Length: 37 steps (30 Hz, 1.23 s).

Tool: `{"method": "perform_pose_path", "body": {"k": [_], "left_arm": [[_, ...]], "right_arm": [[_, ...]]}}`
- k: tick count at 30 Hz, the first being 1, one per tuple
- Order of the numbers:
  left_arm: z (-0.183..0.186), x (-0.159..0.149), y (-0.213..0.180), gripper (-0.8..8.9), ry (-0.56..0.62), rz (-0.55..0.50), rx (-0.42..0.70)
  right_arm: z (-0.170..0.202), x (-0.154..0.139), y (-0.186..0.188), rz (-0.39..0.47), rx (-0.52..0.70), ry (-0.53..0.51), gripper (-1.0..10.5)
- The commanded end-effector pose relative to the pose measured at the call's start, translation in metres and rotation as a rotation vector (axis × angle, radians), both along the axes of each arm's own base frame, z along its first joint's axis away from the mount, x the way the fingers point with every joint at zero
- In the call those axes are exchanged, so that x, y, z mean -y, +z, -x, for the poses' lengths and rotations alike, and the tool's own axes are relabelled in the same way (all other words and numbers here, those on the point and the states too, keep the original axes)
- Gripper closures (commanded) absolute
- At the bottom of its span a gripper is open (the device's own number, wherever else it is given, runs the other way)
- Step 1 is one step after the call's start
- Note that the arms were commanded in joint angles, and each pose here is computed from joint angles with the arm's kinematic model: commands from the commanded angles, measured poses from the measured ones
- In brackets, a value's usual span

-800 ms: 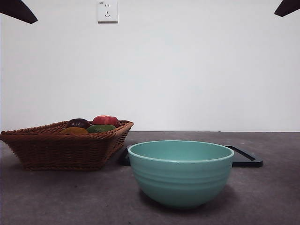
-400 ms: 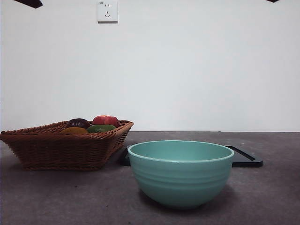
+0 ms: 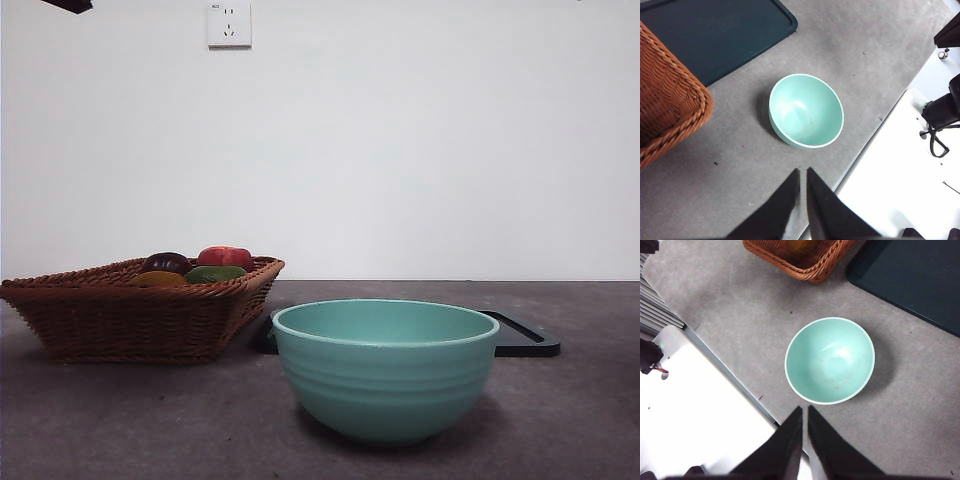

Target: Pick up the wifruite, put it on the bowl, pick up the plate, put it on desk

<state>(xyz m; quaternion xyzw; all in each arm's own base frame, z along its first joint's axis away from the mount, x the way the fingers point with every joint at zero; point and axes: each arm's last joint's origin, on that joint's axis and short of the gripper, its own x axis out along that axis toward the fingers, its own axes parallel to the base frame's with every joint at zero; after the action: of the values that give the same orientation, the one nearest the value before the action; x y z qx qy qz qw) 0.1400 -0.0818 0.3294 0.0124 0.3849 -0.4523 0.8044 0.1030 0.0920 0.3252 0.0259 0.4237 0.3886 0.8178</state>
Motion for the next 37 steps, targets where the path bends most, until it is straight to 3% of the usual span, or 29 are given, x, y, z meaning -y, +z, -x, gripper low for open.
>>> {"method": "perform_pose_path", "body": {"k": [1, 13, 16, 24, 28, 33, 37], "left_arm": [[-0.002, 0.002, 0.004, 7.94, -0.016, 0.01, 0.025], [-0.001, 0.002, 0.004, 7.94, -0.016, 0.009, 0.025], [0.0, -0.003, 0.011, 7.95, 0.007, 0.01, 0.118], [0.013, -0.046, 0.052, 7.94, 0.322, 0.109, 0.79], [0.029, -0.067, 0.037, 7.94, 0.598, 0.058, 1.036], [0.042, -0.083, -0.012, 7.94, 0.909, -0.062, 1.084], [0.044, -0.088, -0.061, 7.94, 0.996, -0.131, 1.022]], "right_arm": [[0.0, -0.002, 0.004, -0.007, 0.02, 0.015, 9.4], [0.0, -0.002, 0.004, -0.008, 0.02, 0.015, 9.4], [0.0, -0.002, 0.004, -0.007, 0.02, 0.015, 9.4], [0.0, -0.002, 0.004, -0.008, 0.02, 0.015, 9.4], [0.0, -0.002, 0.004, -0.007, 0.02, 0.015, 9.4], [0.0, -0.002, 0.004, -0.008, 0.02, 0.015, 9.4], [0.0, -0.002, 0.004, -0.008, 0.02, 0.015, 9.4]]}}
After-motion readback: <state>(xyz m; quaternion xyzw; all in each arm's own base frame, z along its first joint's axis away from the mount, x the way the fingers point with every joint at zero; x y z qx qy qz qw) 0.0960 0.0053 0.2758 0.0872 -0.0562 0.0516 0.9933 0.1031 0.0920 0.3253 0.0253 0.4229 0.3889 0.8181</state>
